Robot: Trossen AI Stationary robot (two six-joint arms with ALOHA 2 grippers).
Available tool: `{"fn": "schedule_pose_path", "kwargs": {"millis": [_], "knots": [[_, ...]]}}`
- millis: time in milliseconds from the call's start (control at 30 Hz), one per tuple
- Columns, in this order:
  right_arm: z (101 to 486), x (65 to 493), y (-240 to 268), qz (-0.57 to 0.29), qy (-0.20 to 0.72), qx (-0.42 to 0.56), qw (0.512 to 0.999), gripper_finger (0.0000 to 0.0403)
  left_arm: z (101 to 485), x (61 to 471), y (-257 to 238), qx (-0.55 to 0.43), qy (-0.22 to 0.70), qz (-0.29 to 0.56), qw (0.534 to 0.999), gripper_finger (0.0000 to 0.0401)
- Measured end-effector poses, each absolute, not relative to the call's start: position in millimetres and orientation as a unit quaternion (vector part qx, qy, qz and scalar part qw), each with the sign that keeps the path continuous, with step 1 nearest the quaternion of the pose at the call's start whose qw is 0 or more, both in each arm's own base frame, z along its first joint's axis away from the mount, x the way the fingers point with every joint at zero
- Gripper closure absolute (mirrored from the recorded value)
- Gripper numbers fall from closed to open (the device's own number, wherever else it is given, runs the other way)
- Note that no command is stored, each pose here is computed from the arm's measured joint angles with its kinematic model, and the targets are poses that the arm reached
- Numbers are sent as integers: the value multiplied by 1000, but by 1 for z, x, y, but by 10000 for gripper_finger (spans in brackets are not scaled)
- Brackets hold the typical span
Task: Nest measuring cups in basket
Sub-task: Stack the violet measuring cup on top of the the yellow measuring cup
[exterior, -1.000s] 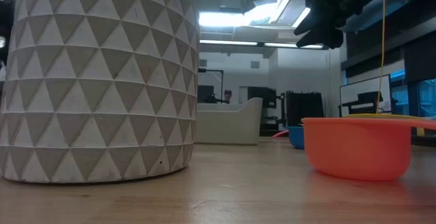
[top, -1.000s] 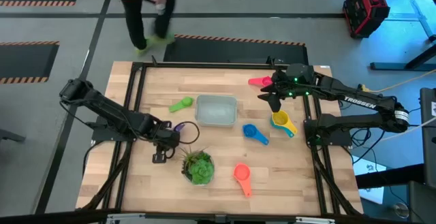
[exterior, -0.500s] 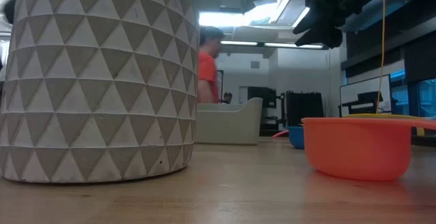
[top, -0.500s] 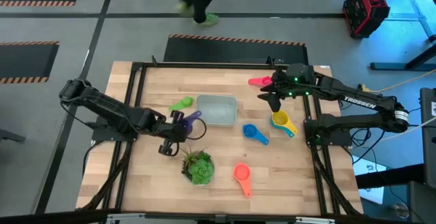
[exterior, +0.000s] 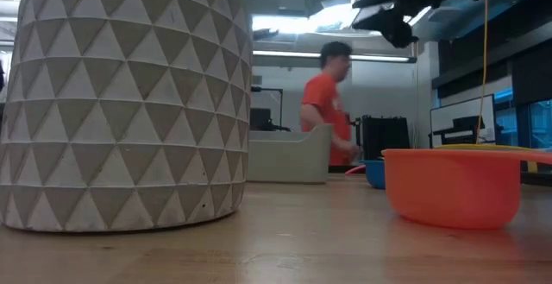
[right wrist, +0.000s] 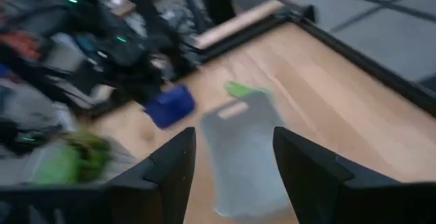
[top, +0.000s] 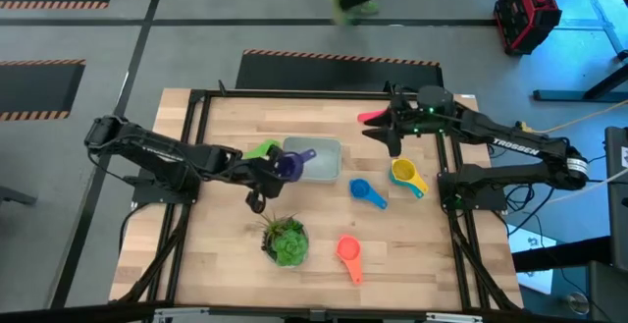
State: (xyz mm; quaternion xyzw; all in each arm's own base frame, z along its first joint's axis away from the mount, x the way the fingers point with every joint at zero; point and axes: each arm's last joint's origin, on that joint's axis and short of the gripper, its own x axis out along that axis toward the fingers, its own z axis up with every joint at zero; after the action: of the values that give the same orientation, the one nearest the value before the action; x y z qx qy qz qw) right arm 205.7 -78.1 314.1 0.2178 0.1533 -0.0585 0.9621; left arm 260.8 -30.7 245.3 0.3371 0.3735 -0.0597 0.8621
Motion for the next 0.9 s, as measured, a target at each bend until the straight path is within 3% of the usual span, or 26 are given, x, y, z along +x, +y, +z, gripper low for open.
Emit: {"fn": "schedule_pose_path", "kwargs": {"millis": [267, 900], "knots": [[302, 235, -88, 12, 142, 283, 948, 201, 235, 279, -27, 408, 349, -93, 838, 399], [253, 271, -106, 46, 220, 448, 865, 201, 193, 312, -25, 523, 346, -137, 767, 399]]}}
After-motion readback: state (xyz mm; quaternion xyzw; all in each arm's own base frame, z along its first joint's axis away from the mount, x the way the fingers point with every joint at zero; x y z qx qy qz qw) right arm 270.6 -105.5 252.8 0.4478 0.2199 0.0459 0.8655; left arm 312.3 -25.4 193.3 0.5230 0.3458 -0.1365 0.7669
